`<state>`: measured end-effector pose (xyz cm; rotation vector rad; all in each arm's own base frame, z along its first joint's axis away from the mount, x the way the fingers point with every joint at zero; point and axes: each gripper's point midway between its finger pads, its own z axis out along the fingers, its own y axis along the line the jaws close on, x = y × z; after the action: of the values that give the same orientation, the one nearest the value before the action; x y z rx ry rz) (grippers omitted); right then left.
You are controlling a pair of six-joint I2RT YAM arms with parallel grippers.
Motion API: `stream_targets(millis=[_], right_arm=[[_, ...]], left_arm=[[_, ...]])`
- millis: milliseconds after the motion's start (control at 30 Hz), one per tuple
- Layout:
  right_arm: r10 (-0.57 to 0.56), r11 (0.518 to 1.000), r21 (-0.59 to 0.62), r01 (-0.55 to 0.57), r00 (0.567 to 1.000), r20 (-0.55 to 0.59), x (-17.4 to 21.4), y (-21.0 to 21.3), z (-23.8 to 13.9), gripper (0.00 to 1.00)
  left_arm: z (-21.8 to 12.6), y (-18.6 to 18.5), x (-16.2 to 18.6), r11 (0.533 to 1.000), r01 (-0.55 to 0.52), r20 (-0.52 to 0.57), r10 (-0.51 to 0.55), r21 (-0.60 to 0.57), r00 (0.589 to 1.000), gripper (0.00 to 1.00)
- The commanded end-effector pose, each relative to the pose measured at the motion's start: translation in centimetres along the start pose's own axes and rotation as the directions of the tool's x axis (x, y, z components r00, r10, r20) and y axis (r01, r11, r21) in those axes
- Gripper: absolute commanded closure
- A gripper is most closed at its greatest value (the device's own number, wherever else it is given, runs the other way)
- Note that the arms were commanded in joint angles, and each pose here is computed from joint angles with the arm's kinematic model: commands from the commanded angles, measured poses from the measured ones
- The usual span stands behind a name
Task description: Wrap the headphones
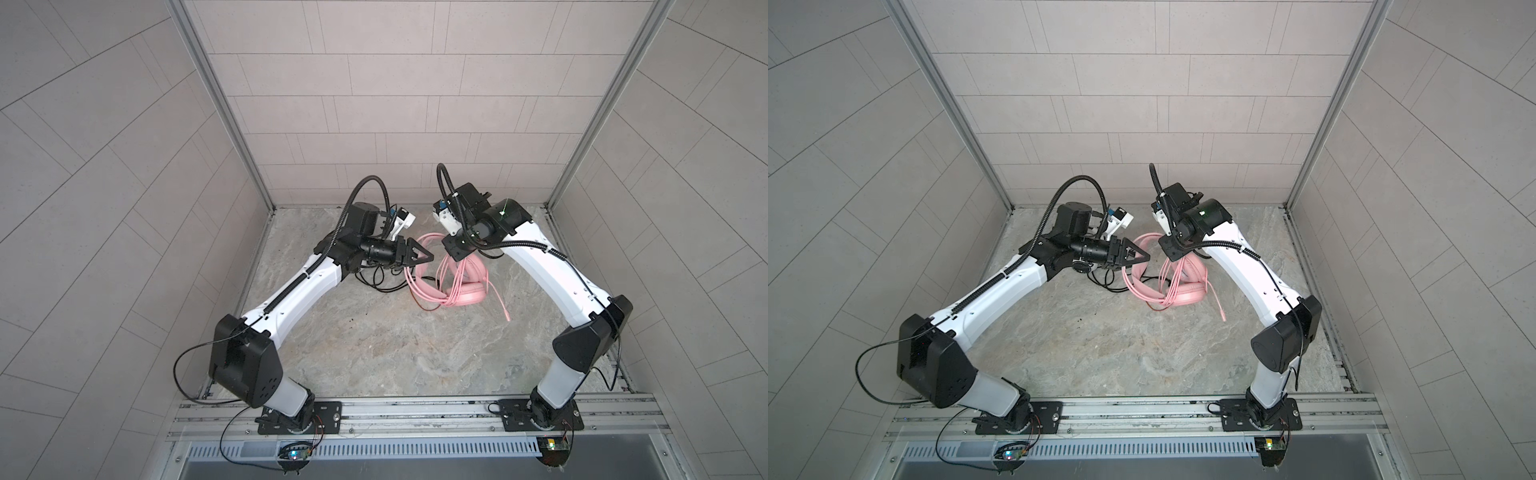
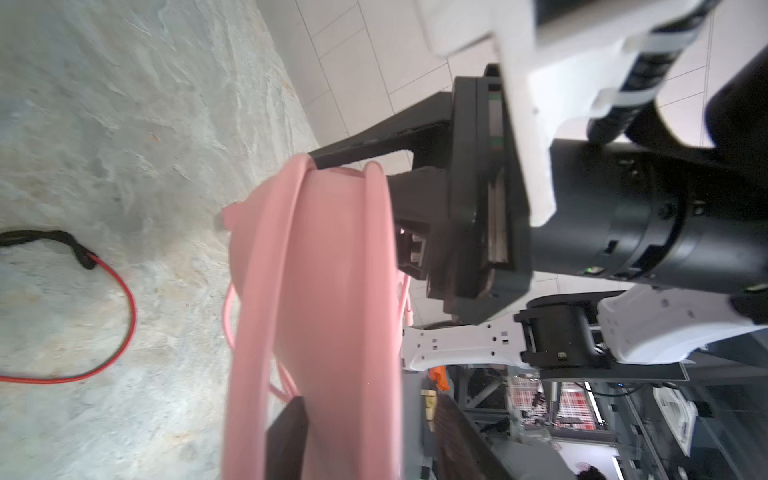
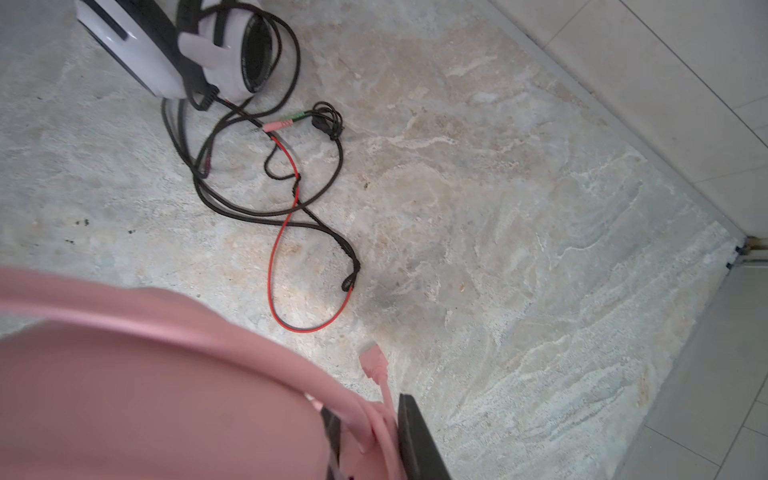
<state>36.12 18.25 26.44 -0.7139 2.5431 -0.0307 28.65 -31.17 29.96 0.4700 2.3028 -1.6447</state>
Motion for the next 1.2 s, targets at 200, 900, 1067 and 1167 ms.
stream_targets(millis=[200, 900, 1067, 1167], right_arm=[[0.204, 0.961, 0.217, -0.17, 0.968, -0.146, 4.2, -9.9, 3.6, 0.92], [0.676, 0.733, 0.399, -0.551, 0.655, -0.337, 13.3, -29.8, 21.0, 0.89], [0.692, 0.72, 0.375, -0.584, 0.648, -0.318, 12.9, -29.6, 21.7, 0.74], [0.696, 0.718, 0.319, -0.619, 0.655, -0.294, 11.5, -29.0, 21.3, 0.52]], left_arm=[[-6.4, 5.3, 0.5, 0.912, -0.078, 0.013, 0.09, -0.402, 0.996, 0.2], [-10.9, 15.4, 4.5, 0.827, 0.077, 0.111, -0.018, -0.556, 0.994, 0.2], [-11.4, 15.8, 4.2, 0.824, 0.103, 0.137, -0.031, -0.557, 0.99, 0.2], [-12.0, 16.3, 4.2, 0.82, 0.132, 0.163, -0.048, -0.556, 0.986, 0.2]])
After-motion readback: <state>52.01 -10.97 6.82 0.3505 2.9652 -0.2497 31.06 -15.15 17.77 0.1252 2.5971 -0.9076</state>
